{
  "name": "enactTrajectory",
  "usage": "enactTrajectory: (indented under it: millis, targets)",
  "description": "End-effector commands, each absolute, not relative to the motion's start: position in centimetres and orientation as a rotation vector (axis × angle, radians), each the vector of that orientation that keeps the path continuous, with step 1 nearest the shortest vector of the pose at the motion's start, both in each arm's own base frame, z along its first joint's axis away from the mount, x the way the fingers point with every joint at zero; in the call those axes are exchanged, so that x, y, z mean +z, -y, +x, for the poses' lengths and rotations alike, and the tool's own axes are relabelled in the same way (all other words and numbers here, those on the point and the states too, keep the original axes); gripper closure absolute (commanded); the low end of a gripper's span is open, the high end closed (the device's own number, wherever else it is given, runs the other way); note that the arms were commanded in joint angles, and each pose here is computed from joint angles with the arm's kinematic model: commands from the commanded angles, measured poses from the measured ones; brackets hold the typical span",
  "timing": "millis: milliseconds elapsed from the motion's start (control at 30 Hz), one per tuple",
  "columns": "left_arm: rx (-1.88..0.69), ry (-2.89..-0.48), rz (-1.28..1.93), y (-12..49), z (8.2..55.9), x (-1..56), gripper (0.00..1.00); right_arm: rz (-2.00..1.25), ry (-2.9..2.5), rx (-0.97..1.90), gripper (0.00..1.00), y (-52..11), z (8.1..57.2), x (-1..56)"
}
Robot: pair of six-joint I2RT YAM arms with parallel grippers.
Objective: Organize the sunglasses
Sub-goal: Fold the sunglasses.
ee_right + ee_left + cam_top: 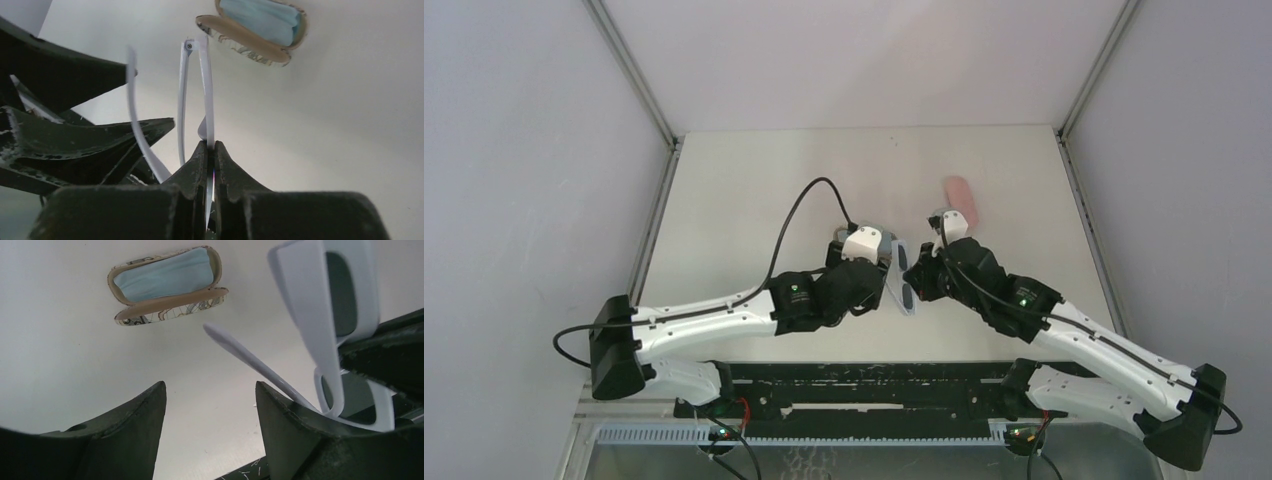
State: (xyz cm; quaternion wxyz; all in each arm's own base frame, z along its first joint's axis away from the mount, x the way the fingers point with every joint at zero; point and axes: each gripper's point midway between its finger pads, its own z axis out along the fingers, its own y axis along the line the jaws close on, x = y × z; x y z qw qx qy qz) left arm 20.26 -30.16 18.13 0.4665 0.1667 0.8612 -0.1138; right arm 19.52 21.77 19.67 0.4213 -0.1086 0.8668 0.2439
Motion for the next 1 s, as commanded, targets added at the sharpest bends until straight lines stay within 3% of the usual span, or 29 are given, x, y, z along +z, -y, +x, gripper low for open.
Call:
enactTrajectory:
  millis: [0,167,400,600,967]
  targets:
    - [-0.343,-2.053,0.425,32.4,20.8,21.4,0.29,-0.365,-2.115,0.776,1.00,-24.7,18.8,21.4]
    - [-0.355,-2.030,0.474,33.4,21.0,21.9,0.28,-0.401,-2.119,0.818,1.00,-25.3,18.3,21.4]
    - [-0.356,-2.051,0.428,32.6,21.8,20.8,0.25,-0.157,-2.137,0.592,1.00,-20.6,21.1,20.4]
    - [-0.448,-2.205,0.344,30.8,21.8,14.1,0.29,0.016,-2.206,0.443,1.00,-15.9,23.0,18.0]
    - [-0.435,-2.417,0.211,28.4,23.3,5.1,0.37,0.030,-2.236,0.409,1.00,-14.5,24.6,16.7]
